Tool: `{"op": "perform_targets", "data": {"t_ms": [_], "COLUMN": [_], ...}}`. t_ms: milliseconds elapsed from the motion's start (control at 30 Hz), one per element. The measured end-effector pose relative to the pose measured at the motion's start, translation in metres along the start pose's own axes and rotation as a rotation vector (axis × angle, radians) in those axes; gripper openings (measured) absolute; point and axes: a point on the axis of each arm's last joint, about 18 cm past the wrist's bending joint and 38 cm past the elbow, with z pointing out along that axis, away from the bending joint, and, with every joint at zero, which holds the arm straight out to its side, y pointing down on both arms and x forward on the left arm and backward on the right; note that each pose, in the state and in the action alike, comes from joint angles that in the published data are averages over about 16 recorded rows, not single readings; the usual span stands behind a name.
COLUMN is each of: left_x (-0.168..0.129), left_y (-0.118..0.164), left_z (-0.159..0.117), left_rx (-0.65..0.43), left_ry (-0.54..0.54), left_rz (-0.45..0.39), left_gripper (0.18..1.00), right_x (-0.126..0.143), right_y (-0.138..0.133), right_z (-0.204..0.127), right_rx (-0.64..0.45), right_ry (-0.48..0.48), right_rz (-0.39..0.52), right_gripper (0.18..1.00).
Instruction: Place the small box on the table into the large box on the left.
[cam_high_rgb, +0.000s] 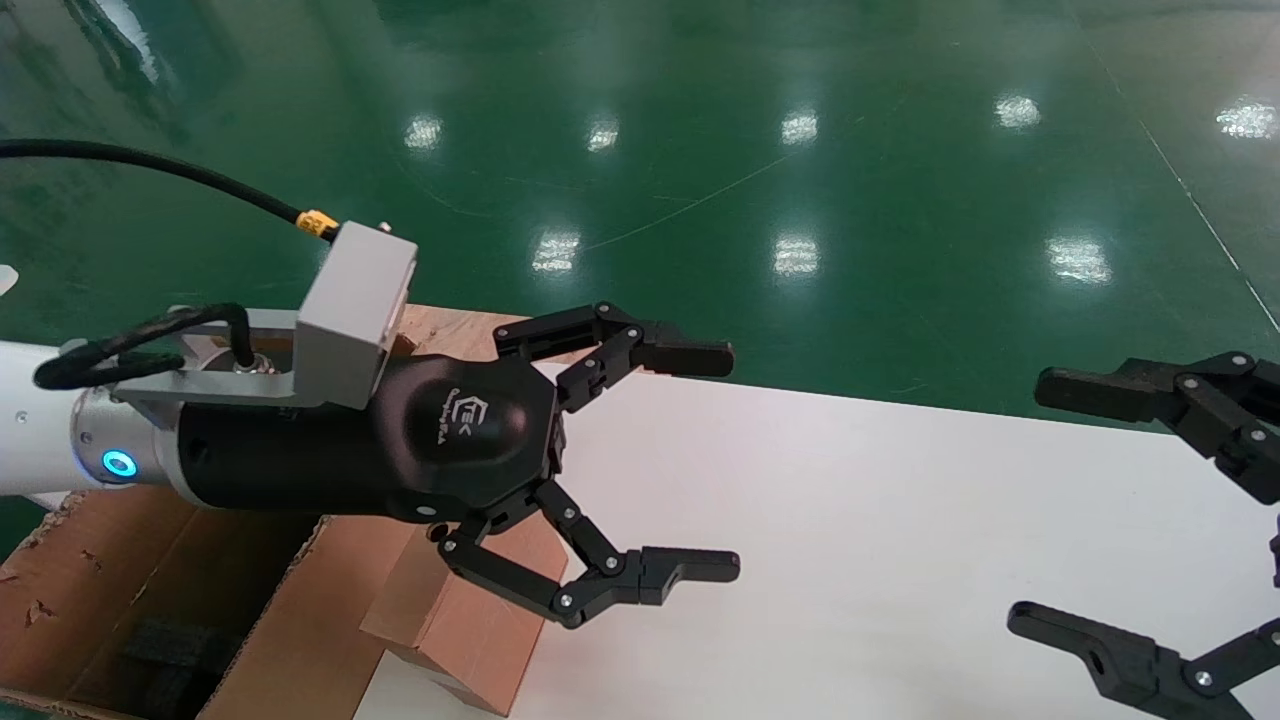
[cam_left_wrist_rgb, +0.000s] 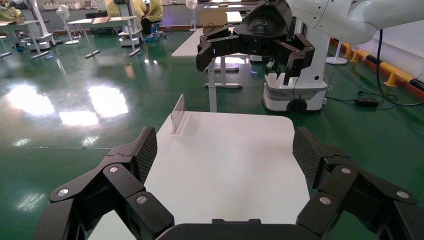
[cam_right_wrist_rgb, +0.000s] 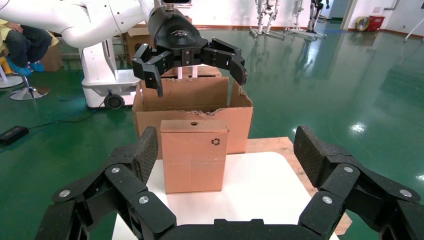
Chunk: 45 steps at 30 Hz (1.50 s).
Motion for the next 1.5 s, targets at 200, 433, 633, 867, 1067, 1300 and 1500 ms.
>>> {"op": "perform_targets", "data": {"t_ms": [200, 433, 633, 867, 1067, 1300, 1500], "left_x": [0.000, 0.000, -0.001, -0.010, -0.028, -0.049, -0.058], "left_y": [0.000, 0.000, 0.000, 0.005, 0.011, 0.013, 0.014], "left_z": [0.000, 0.000, -0.001, -0.005, -0.012, -0.022, -0.027], "left_rx": [0.000, 0.000, -0.009, -0.095, -0.244, -0.410, -0.477], "left_ry": [0.000, 0.000, -0.005, -0.061, -0.143, -0.229, -0.256], "left_rz": [0.000, 0.000, 0.006, 0.050, 0.118, 0.188, 0.207], "left_gripper": [1.001, 1.001, 1.001, 1.001, 1.001, 1.001, 1.001], "right_x": [0.000, 0.000, 0.000, 0.000, 0.000, 0.000, 0.000], "right_y": [0.000, 0.000, 0.000, 0.000, 0.000, 0.000, 0.000], "right_z": [0.000, 0.000, 0.000, 0.000, 0.000, 0.000, 0.000], "right_rx": [0.000, 0.000, 0.000, 0.000, 0.000, 0.000, 0.000], "right_ry": [0.000, 0.000, 0.000, 0.000, 0.000, 0.000, 0.000], "right_rz": [0.000, 0.000, 0.000, 0.000, 0.000, 0.000, 0.001], "right_gripper": [0.962, 0.890, 0.785, 0.624, 0.481, 0.339, 0.258]}}
